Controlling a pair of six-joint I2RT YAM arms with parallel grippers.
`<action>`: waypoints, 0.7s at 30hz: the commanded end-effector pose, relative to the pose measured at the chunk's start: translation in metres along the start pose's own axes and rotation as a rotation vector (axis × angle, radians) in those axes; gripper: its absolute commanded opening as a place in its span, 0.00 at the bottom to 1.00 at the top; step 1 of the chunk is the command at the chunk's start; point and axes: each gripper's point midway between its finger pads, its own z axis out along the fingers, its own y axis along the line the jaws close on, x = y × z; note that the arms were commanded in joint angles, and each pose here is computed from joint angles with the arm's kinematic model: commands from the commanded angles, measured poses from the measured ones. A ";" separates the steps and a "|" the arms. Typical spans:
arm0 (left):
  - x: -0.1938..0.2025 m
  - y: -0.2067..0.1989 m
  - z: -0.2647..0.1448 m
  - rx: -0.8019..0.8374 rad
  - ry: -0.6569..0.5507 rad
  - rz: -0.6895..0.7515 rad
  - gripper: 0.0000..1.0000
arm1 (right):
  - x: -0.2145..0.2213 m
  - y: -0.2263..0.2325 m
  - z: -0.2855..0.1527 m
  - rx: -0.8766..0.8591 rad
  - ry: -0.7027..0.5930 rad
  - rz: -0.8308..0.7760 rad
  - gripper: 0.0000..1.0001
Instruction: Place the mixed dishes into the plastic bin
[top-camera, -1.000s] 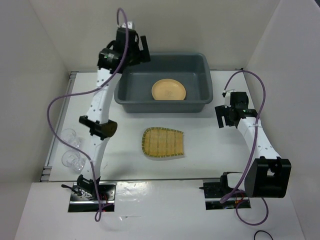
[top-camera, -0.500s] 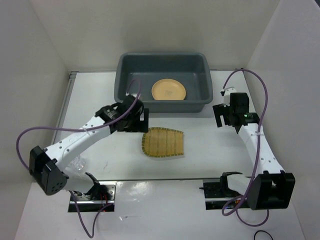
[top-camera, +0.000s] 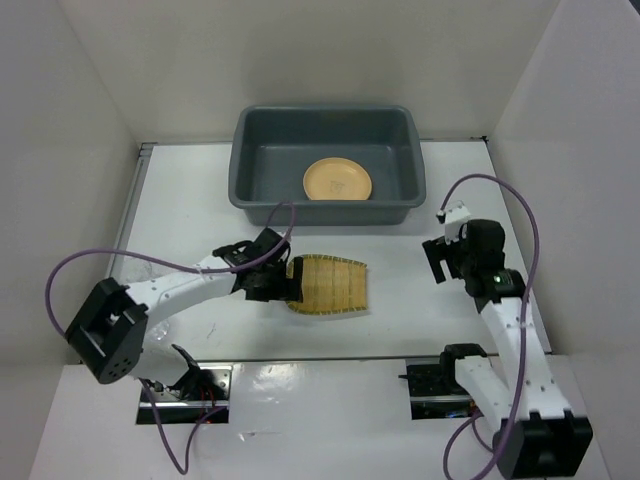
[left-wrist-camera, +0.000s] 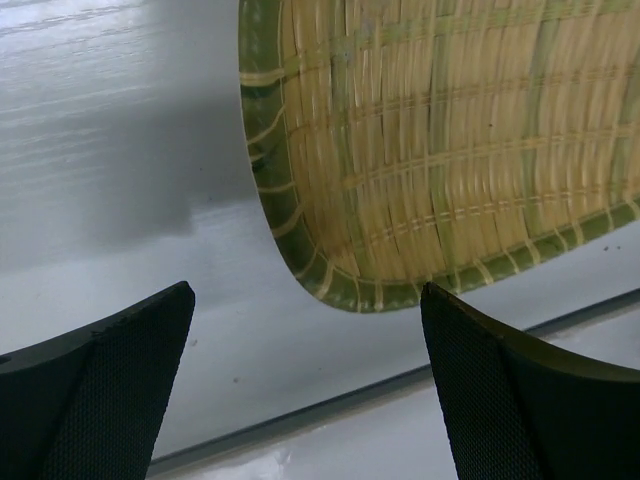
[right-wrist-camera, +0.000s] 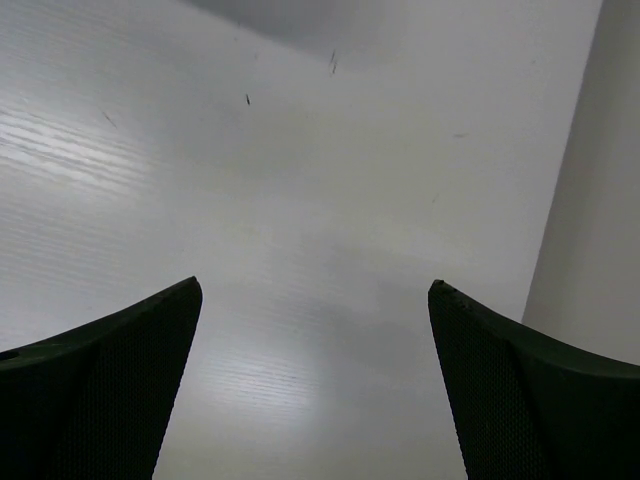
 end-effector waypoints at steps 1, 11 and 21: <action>-0.014 -0.021 0.013 0.090 -0.034 0.021 1.00 | -0.046 -0.002 -0.040 0.010 -0.293 -0.067 0.98; 0.006 -0.029 0.067 0.131 0.125 0.087 0.76 | -0.043 -0.005 -0.050 0.052 -0.338 -0.075 0.98; -0.004 -0.071 0.023 0.284 0.167 0.251 0.00 | -0.049 -0.013 -0.061 0.102 -0.384 -0.059 0.98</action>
